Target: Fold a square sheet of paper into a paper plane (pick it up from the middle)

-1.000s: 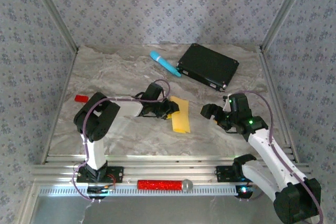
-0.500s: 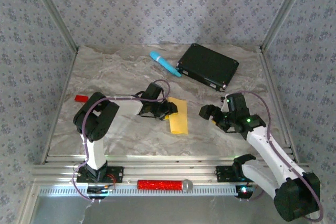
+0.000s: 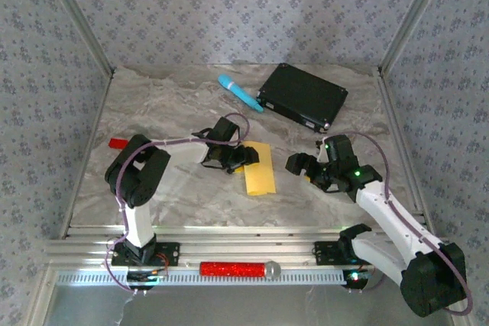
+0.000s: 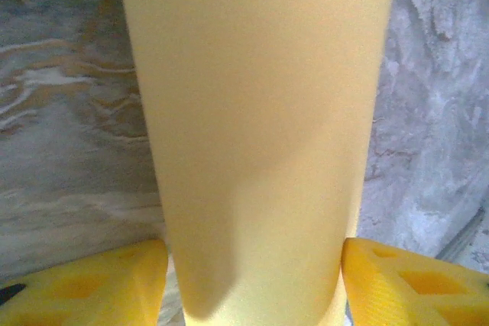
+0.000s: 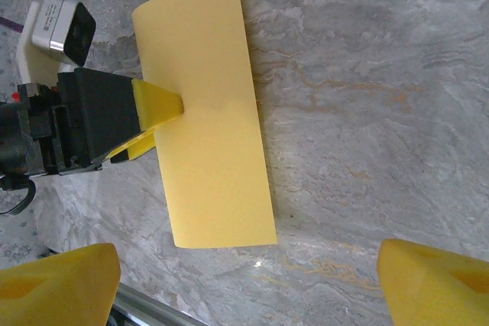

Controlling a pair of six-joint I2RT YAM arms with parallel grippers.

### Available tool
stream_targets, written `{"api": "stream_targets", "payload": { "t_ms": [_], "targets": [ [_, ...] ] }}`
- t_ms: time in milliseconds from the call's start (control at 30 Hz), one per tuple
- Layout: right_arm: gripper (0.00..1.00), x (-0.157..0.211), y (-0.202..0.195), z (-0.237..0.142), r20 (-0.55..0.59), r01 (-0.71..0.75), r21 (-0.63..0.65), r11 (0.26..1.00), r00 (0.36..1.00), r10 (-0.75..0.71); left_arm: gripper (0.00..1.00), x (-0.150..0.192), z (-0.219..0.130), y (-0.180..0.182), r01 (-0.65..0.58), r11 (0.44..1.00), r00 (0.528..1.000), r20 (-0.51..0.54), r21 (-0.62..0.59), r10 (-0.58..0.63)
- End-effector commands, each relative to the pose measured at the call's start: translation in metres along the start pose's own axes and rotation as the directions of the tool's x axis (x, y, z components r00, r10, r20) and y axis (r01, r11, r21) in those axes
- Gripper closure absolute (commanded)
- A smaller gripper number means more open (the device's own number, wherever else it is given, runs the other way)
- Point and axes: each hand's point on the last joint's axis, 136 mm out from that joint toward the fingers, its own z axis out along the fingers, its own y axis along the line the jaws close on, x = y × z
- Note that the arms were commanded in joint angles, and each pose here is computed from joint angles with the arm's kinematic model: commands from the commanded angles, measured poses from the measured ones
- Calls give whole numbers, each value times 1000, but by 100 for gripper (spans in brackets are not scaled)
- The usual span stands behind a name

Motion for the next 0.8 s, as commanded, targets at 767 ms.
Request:
{"api": "stream_targets", "payload": {
  "t_ms": [767],
  "targets": [
    [35, 7, 24, 52, -106, 37, -54, 998, 993, -42, 50, -3, -23, 52, -39, 955, 997, 45, -295, 55]
  ]
}}
